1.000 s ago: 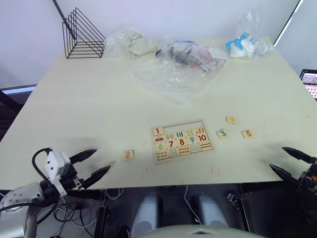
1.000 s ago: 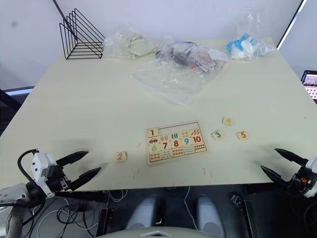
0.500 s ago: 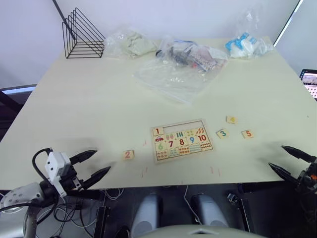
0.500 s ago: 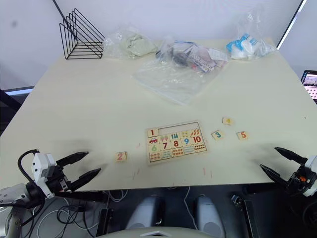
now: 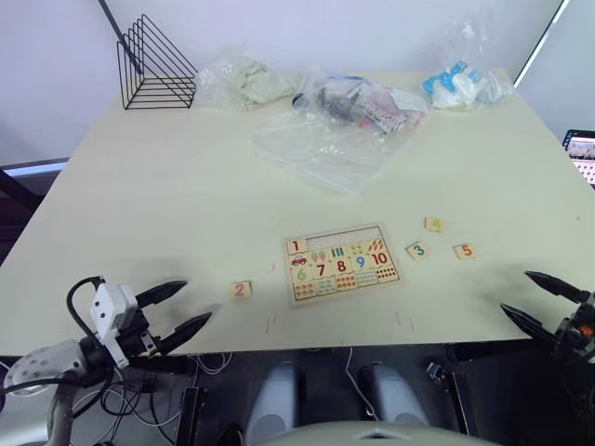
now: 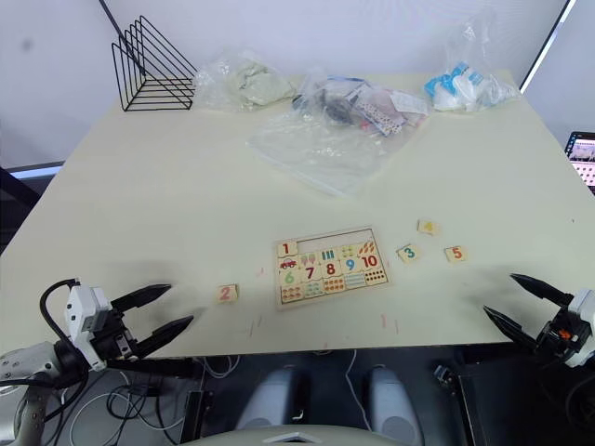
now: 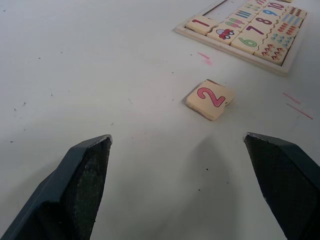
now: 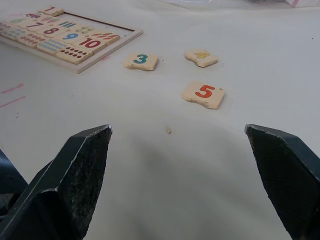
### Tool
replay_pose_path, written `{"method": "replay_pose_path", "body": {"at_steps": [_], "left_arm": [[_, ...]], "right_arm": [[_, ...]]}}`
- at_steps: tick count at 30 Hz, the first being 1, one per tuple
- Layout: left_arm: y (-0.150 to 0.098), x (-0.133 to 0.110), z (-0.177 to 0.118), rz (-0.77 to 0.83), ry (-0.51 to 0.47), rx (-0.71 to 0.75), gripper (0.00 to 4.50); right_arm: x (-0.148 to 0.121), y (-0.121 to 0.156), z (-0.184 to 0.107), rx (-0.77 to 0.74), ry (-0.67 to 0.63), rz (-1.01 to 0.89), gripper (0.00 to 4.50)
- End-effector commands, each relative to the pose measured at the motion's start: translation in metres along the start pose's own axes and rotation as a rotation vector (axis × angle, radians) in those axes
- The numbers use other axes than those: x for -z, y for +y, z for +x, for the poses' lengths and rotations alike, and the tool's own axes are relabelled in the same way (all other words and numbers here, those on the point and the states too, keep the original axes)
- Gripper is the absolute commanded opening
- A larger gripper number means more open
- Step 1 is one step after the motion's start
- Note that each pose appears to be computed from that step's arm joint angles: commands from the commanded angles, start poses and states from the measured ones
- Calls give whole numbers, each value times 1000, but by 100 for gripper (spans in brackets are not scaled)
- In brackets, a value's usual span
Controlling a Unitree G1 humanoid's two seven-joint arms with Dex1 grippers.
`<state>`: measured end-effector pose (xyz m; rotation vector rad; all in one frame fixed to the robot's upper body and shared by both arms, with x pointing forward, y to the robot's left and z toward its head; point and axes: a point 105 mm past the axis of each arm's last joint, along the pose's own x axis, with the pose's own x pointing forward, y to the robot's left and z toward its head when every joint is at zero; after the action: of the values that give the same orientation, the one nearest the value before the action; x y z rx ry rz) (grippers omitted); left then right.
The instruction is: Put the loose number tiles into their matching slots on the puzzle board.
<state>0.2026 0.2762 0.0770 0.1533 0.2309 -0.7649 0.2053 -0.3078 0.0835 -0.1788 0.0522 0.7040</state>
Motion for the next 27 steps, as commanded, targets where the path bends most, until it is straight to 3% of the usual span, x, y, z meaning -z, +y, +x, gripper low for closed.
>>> {"method": "replay_pose_path", "body": {"at_steps": [1, 12, 27], "left_arm": [[-1, -10, 0, 38, -16, 17, 449], [2, -14, 2, 69, -9, 69, 449], [19, -26, 22, 330, 148, 492, 449]], "right_arm": [[-10, -4, -4, 15, -31, -30, 450], [-14, 1, -5, -16, -50, -26, 450], [-43, 43, 5, -408, -155, -46, 450]]}}
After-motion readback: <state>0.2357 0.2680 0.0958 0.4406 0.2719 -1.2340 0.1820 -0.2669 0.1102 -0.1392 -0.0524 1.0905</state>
